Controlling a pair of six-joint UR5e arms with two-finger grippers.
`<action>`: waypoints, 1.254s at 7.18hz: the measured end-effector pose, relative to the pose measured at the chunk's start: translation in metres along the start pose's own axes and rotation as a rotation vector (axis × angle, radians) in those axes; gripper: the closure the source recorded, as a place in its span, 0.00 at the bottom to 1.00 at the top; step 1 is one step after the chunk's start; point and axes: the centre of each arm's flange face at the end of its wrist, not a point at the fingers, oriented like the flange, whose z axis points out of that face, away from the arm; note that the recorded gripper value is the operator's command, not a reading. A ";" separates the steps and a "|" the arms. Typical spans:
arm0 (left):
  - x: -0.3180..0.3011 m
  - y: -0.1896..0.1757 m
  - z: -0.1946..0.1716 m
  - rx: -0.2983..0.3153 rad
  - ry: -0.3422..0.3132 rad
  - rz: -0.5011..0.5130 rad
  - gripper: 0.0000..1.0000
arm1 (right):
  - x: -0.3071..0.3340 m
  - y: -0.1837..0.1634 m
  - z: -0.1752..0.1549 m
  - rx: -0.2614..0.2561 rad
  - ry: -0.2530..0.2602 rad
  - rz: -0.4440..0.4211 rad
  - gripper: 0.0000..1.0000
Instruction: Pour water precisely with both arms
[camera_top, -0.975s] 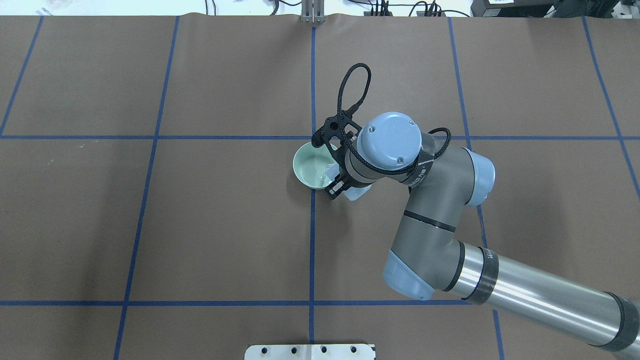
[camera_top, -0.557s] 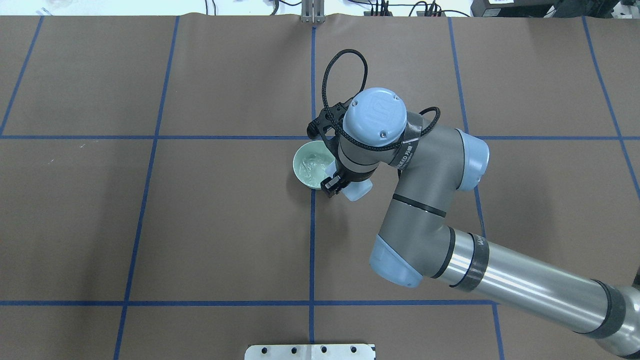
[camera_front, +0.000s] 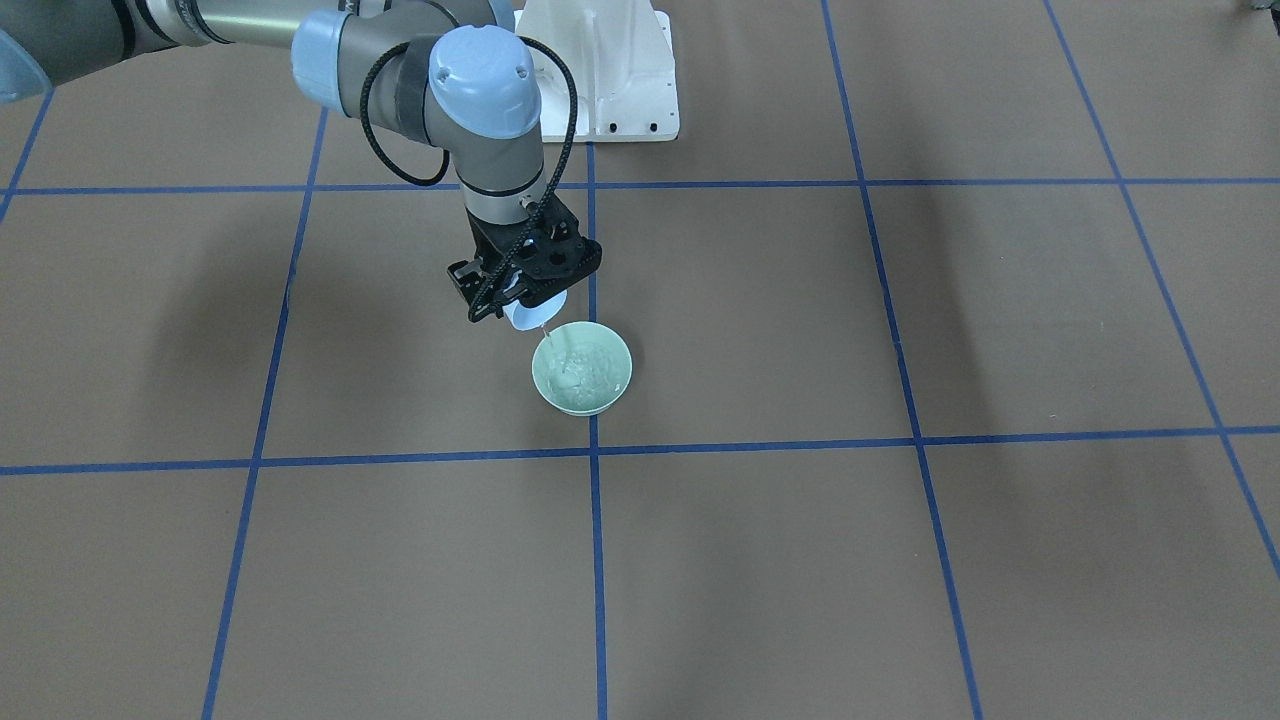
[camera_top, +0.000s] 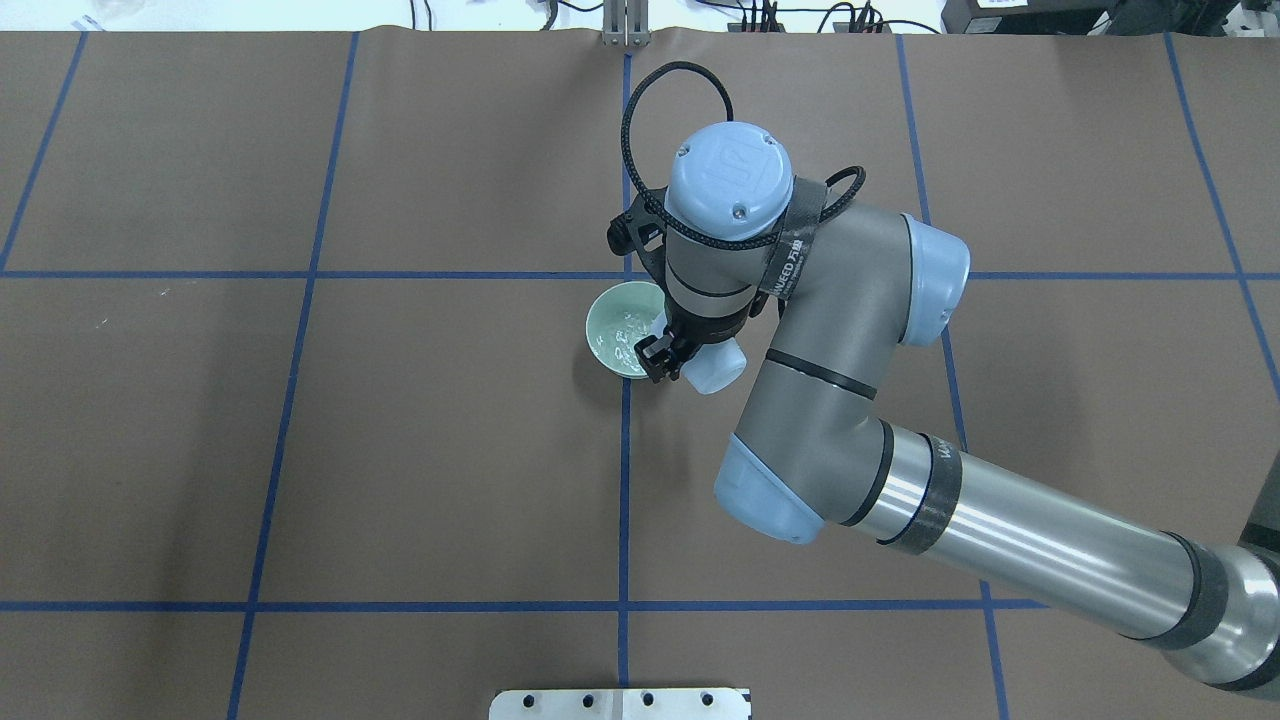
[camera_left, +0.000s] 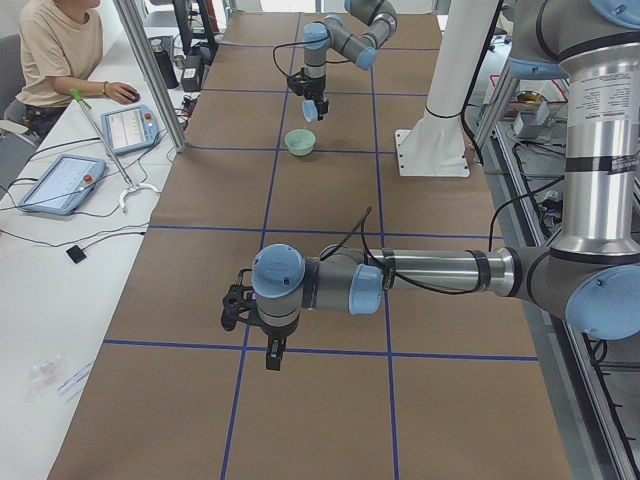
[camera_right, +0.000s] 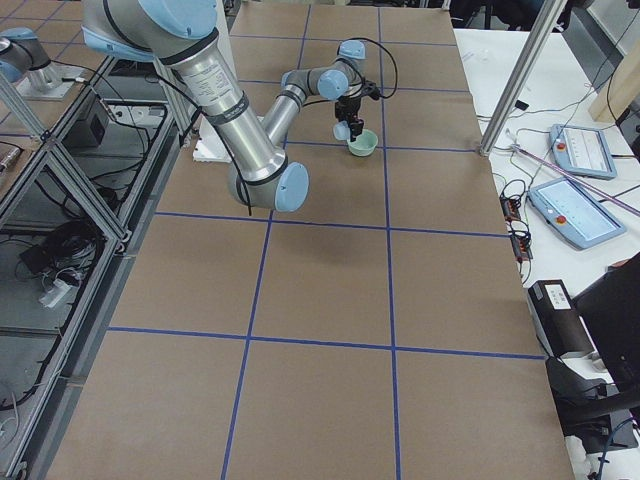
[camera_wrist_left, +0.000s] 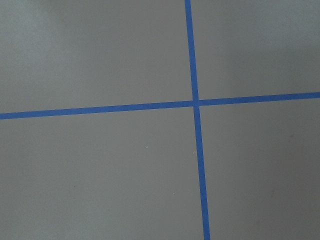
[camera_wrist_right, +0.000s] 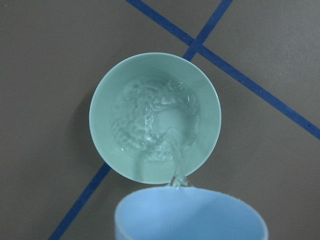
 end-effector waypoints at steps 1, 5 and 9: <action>0.000 0.000 0.000 -0.001 0.000 0.000 0.00 | -0.003 -0.005 -0.004 -0.021 0.002 0.012 1.00; -0.001 0.000 0.000 -0.001 0.000 0.000 0.00 | -0.010 -0.025 -0.005 -0.042 0.007 0.029 1.00; 0.000 0.000 0.000 0.003 0.000 0.003 0.00 | 0.045 -0.023 -0.005 0.231 -0.076 0.094 1.00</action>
